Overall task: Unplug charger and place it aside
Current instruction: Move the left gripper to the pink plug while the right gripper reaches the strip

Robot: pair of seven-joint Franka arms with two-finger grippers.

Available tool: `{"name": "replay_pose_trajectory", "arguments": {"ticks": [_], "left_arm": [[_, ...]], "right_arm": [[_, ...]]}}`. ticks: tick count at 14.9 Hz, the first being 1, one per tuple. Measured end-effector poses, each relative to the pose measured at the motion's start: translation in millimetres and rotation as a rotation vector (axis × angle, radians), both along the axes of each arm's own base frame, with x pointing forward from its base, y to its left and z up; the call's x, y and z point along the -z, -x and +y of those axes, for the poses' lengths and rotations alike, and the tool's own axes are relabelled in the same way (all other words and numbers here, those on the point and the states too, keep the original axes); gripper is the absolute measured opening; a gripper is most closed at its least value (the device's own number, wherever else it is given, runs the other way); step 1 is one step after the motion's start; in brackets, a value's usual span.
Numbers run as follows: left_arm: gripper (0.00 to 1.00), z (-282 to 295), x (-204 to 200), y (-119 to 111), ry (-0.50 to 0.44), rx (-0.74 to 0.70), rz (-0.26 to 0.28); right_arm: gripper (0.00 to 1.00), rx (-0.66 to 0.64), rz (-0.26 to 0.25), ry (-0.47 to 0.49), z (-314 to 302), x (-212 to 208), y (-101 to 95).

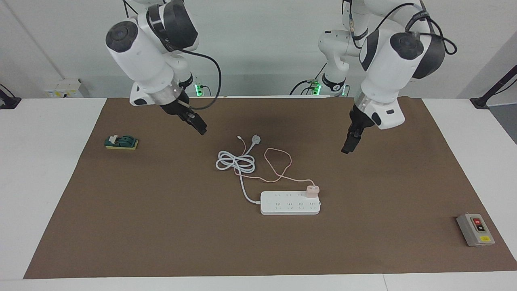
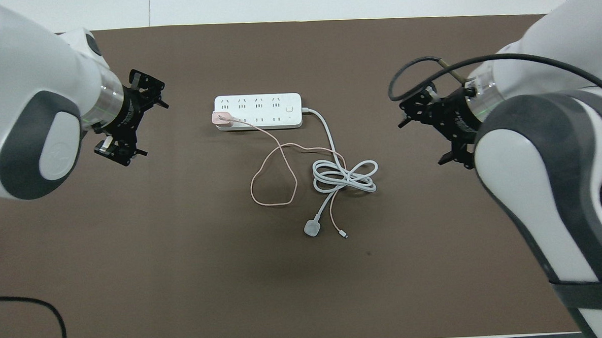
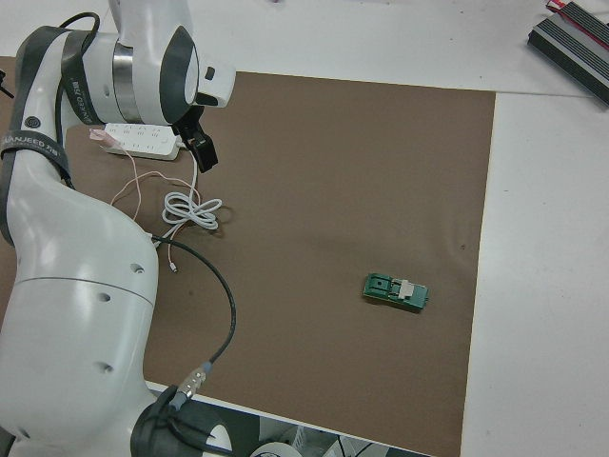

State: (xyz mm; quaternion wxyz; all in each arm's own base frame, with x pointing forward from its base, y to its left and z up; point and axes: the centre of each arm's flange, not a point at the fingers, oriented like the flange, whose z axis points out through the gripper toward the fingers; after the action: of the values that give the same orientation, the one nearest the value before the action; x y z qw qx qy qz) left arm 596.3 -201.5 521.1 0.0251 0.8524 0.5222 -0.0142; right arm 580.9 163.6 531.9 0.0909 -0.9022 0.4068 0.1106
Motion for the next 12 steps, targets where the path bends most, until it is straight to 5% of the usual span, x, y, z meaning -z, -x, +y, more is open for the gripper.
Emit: {"name": "replay_pose_trajectory", "arguments": {"ticks": [8, 12], "left_arm": [[1.00, -58, 83, -73, 0.003, -0.267, 0.020], [1.00, -74, 120, -92, -0.033, -0.319, 0.028]], "right_arm": [[1.00, 0.469, 0.150, -0.195, 88, 107, -46.2], [1.00, 0.594, 0.204, -0.286, 128, 181, -60.7]]}}
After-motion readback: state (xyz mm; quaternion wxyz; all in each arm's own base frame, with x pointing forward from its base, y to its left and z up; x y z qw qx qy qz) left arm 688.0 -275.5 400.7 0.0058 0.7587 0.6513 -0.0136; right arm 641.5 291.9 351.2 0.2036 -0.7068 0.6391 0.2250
